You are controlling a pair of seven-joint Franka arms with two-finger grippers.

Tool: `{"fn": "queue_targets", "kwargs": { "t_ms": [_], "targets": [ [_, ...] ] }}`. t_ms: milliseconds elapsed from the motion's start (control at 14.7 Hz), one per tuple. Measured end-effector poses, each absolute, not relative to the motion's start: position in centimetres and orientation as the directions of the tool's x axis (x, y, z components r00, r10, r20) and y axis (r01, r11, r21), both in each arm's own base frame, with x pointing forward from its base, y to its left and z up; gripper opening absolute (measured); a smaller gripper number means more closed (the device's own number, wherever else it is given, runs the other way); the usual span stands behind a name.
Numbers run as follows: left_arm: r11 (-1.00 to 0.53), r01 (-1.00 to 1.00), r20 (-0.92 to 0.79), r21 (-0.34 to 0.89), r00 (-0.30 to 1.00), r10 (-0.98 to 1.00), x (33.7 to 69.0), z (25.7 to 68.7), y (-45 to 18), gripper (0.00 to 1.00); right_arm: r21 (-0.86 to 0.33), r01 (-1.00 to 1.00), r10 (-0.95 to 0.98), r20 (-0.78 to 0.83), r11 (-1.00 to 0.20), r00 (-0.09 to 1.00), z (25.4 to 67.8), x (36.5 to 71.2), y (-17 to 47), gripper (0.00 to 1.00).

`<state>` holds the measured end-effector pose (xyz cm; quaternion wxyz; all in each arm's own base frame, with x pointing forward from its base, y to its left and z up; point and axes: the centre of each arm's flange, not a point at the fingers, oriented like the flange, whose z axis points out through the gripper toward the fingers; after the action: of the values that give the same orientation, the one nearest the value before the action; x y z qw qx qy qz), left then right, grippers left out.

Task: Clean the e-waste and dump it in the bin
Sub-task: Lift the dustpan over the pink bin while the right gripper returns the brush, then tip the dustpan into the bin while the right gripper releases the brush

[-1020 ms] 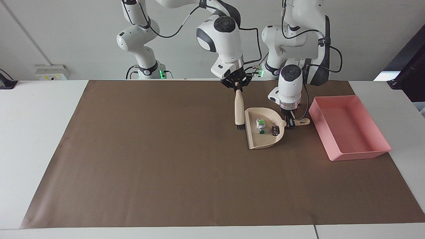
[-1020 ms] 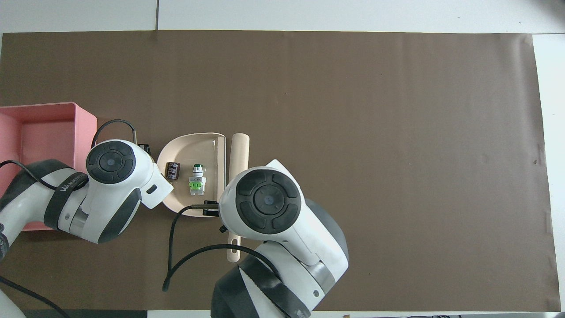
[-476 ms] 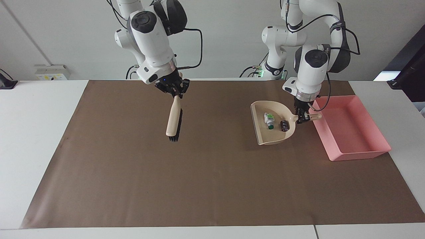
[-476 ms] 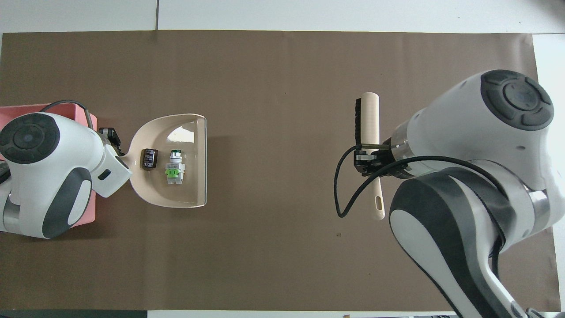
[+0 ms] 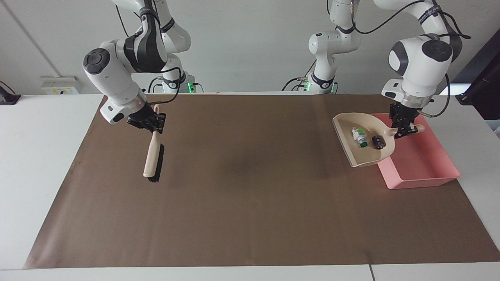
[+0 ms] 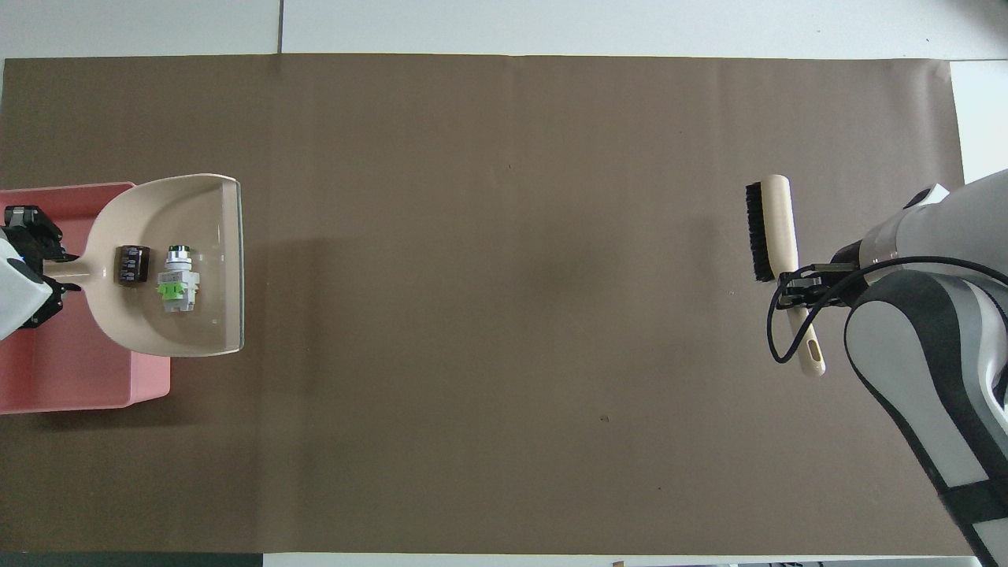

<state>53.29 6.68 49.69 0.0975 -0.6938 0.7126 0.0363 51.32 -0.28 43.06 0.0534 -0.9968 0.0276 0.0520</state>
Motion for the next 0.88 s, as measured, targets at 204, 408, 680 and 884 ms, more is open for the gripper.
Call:
{"fn": "queue_targets", "kwargs": {
  "t_ms": [204, 408, 680, 884],
  "targets": [
    [0.01, -0.998, -0.201, -0.069, 0.005, -0.98, 53.1, 52.2, 13.8, 0.33, -0.098, -0.049, -0.043, -0.064, -0.994, 0.997, 39.0, 50.0, -4.2, 0.25],
    [-0.005, -0.999, -0.223, -0.047, 0.016, -0.975, 53.0, 52.6, 19.4, 0.33, -0.092, -0.039, -0.035, -0.044, -0.995, 0.998, 36.2, 48.5, -5.3, 0.25],
    [0.034, -0.999, -0.319, -0.021, -0.025, -0.948, 53.3, 51.5, 23.0, 0.33, -0.076, -0.026, -0.024, -0.022, -0.997, 0.999, 34.1, 47.3, -6.2, 0.25],
    [0.089, -0.996, -0.431, 0.022, -0.09, -0.898, 54.0, 50.2, 23.1, 0.33, -0.065, -0.018, -0.016, -0.025, -0.998, 1.0, 33.9, 47.1, -6.3, 0.25]
  ]
}}
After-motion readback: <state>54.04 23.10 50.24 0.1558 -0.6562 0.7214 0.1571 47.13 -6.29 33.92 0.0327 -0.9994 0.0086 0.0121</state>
